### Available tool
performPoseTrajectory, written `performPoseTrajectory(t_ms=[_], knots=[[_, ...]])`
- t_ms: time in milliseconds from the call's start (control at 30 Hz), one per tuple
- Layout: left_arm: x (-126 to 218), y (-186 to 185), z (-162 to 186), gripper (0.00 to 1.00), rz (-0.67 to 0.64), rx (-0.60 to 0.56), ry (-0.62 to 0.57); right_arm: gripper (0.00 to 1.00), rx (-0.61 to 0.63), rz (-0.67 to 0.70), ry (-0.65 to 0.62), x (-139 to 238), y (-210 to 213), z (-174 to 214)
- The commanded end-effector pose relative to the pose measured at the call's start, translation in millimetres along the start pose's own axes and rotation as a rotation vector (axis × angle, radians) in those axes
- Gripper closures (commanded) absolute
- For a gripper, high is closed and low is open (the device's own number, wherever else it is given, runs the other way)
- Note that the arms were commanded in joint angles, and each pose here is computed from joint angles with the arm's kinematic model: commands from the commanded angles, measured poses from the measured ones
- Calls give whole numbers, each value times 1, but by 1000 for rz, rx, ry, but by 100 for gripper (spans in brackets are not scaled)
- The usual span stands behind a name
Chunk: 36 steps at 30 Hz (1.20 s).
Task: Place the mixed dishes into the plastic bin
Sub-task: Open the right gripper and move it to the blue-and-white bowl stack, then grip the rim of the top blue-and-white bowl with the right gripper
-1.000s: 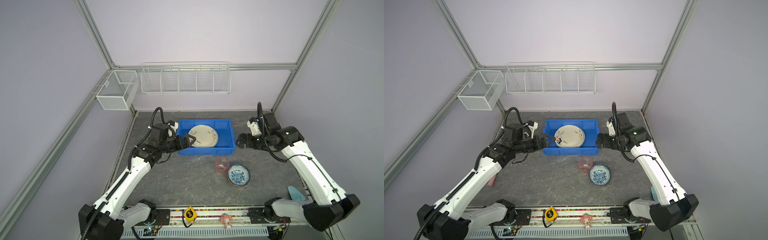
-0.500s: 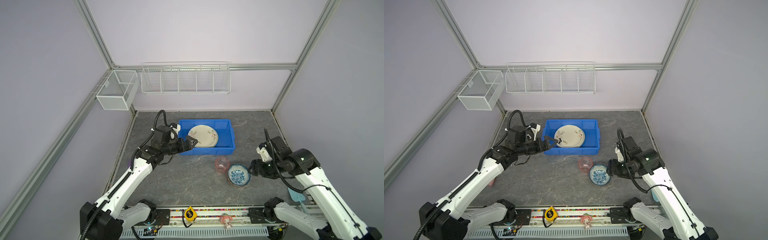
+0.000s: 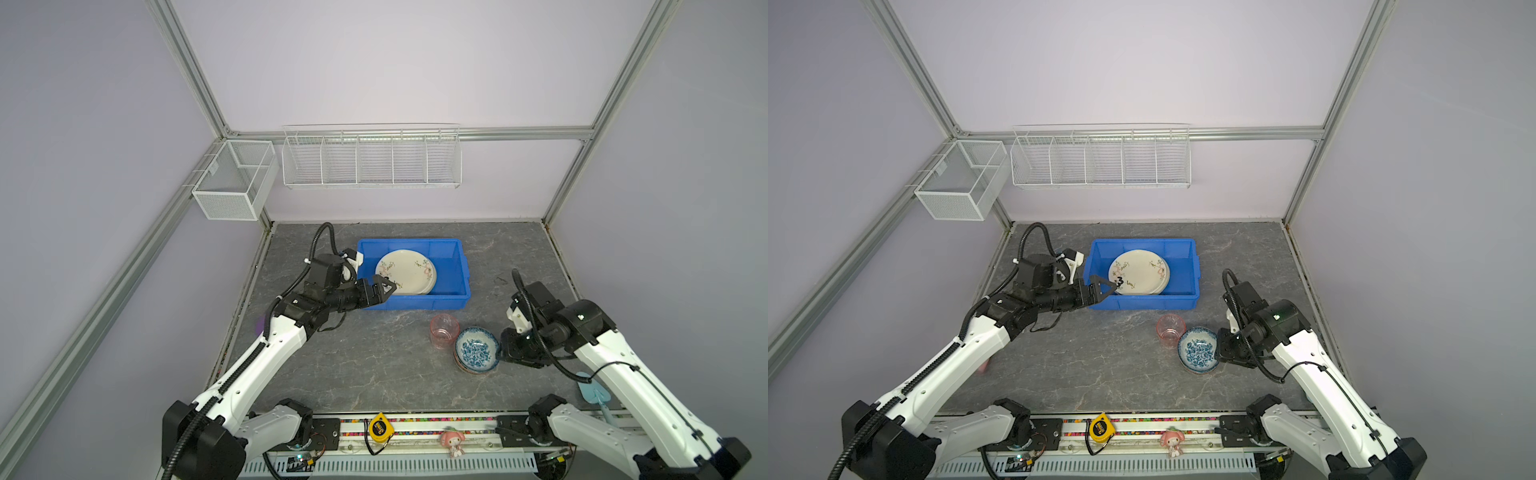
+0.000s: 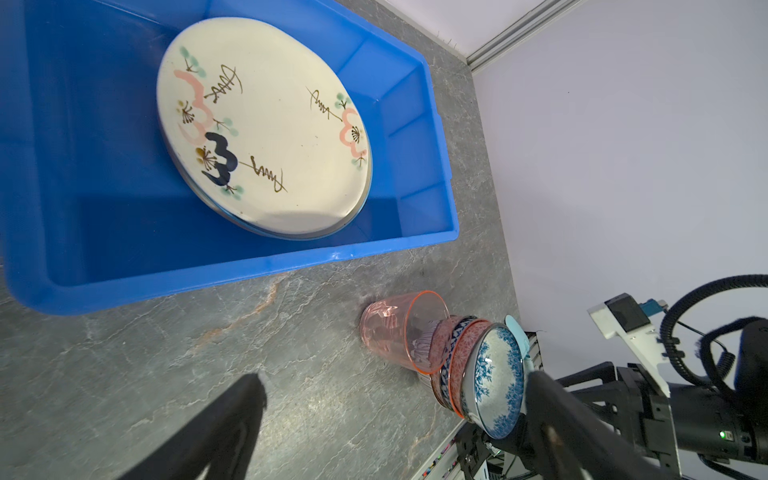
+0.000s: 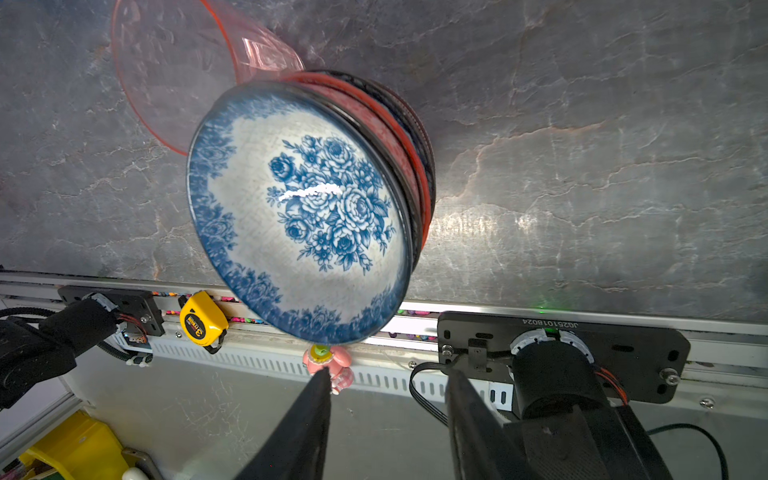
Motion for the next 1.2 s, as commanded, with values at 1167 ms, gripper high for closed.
performPoseTrajectory(t_ms=[1167], knots=[[-21, 13, 2, 2, -14, 9, 30, 70, 42, 69, 95, -43, -1, -17]])
Point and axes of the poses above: each gripper's point midway between its finger pads, its own x axis back along the fingers, its own y axis along the line the jaws close on, z = x × y, the point moved 6 cm from there along x, back along the fingers, and after that the axes turned 9 degrees about x, right-handed, at the moved point
